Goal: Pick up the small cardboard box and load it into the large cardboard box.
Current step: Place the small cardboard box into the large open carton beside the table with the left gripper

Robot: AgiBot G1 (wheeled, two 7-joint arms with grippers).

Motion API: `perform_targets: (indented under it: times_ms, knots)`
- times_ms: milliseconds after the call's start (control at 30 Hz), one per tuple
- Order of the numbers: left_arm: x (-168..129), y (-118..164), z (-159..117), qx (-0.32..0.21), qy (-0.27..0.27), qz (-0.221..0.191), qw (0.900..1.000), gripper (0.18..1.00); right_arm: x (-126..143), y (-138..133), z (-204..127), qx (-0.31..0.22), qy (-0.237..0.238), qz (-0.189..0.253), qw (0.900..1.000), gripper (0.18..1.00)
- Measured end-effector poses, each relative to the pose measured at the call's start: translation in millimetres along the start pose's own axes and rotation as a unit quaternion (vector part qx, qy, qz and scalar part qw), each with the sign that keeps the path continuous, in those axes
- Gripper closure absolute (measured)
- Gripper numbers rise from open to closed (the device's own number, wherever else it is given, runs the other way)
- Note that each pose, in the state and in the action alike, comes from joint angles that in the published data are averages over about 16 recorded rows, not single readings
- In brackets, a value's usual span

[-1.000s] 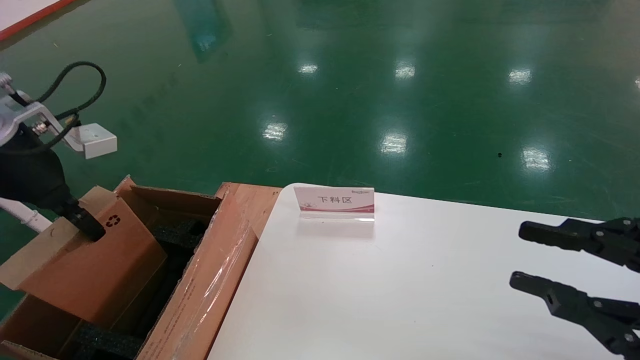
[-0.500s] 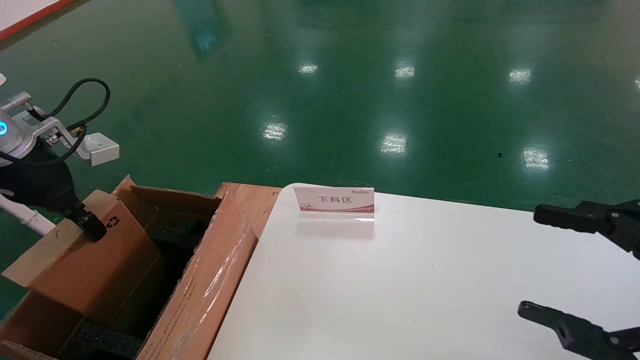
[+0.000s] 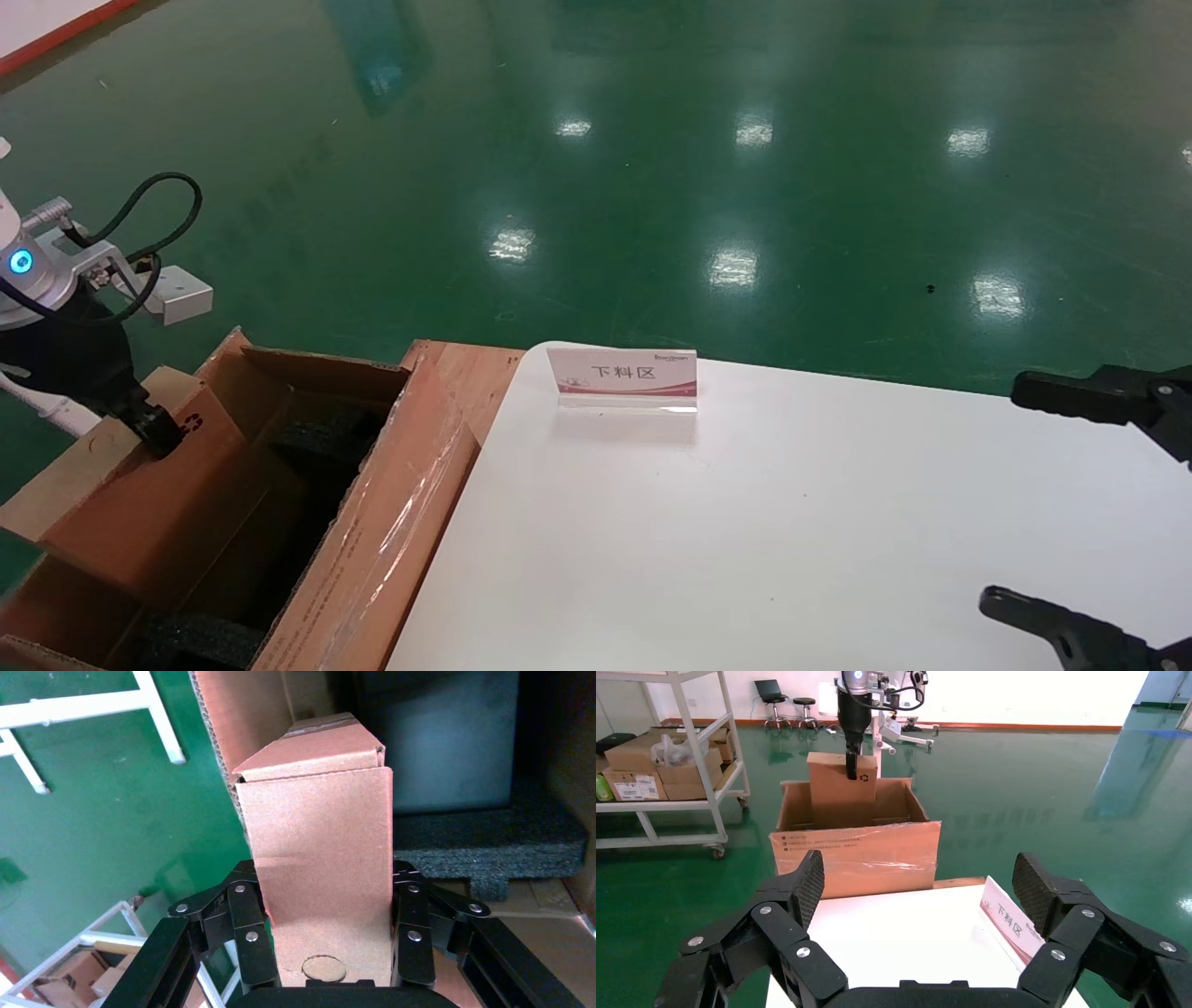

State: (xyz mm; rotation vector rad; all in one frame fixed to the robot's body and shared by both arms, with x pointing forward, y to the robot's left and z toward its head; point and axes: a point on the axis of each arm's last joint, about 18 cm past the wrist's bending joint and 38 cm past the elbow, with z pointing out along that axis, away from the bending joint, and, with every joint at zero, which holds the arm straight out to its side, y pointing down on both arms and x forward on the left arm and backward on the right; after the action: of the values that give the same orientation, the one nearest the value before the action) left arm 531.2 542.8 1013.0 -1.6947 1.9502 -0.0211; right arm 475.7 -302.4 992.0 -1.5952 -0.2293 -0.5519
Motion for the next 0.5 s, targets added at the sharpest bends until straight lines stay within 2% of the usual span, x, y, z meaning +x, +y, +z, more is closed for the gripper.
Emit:
perform_targets:
  times_ms: [500]
  knots:
    - [-8.7,-8.3,17.8,0.0,-0.02,-0.014,0.9997,0.807,0.0,0.0,0.0,0.0,0.0,0.0,1.0,0.178]
